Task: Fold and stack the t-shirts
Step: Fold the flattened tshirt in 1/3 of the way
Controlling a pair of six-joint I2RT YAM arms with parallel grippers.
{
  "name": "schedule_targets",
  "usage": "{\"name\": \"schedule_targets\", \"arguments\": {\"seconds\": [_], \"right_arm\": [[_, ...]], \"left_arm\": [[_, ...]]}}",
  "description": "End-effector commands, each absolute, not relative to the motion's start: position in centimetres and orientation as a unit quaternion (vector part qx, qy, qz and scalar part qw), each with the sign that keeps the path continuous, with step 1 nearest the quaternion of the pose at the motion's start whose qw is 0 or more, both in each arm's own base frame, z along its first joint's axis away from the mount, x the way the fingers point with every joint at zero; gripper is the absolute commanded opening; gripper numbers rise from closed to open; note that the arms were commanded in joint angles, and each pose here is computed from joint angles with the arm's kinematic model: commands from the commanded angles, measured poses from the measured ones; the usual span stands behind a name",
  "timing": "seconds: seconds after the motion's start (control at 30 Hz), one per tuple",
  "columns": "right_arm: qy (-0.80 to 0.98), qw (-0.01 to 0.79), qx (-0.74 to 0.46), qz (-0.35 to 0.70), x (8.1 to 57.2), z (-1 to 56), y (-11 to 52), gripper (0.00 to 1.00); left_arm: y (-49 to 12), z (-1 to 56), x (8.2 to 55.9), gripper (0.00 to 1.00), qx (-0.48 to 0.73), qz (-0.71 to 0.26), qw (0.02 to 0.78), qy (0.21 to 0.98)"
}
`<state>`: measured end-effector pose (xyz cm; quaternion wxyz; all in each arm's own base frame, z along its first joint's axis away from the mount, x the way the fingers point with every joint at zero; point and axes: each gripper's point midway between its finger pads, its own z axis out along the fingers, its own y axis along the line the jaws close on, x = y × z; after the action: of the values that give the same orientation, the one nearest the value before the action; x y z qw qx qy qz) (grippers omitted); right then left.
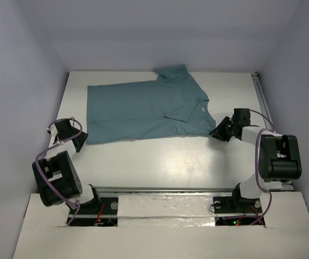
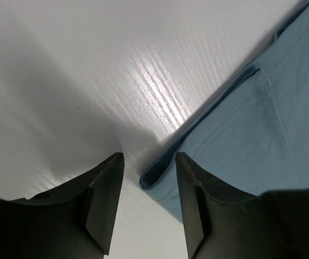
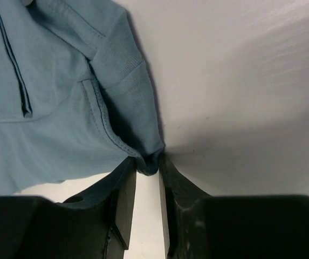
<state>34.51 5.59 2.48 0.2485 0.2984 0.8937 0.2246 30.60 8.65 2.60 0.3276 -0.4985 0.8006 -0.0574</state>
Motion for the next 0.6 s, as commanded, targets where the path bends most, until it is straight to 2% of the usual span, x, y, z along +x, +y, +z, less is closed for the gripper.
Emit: {"name": "schedule_targets", "arguments": {"seconds": [0.0, 0.07, 0.13, 0.2, 0.4, 0.57], "right_arm": [[0.890, 0.279, 0.301, 0.196, 36.4, 2.9, 4.0, 0.29], [0.892, 0.282, 0.297, 0.190, 36.6, 3.1, 3.8, 0.24], [0.894, 0.284, 0.293, 0.183, 36.6, 3.1, 3.6, 0.23], [0.895, 0.287, 0.290, 0.179, 36.6, 3.3, 3.5, 0.20], [0.898, 0.284, 0.286, 0.177, 36.5, 3.3, 3.5, 0.19], [0.897, 0.283, 0.285, 0.183, 36.6, 3.4, 3.7, 0.18]], "left_arm": [[7.2, -0.3, 28.3, 0.41, -0.507, -0.056, 0.268, 0.817], [7.3, -0.5, 28.2, 0.38, -0.508, -0.052, 0.267, 0.817], [7.1, -0.6, 28.2, 0.36, -0.504, -0.051, 0.265, 0.820], [6.9, -0.7, 28.3, 0.40, -0.499, -0.050, 0.264, 0.824], [6.2, -0.8, 28.3, 0.46, -0.488, -0.054, 0.259, 0.832], [5.4, -1.1, 27.8, 0.35, -0.478, -0.055, 0.252, 0.840]]}}
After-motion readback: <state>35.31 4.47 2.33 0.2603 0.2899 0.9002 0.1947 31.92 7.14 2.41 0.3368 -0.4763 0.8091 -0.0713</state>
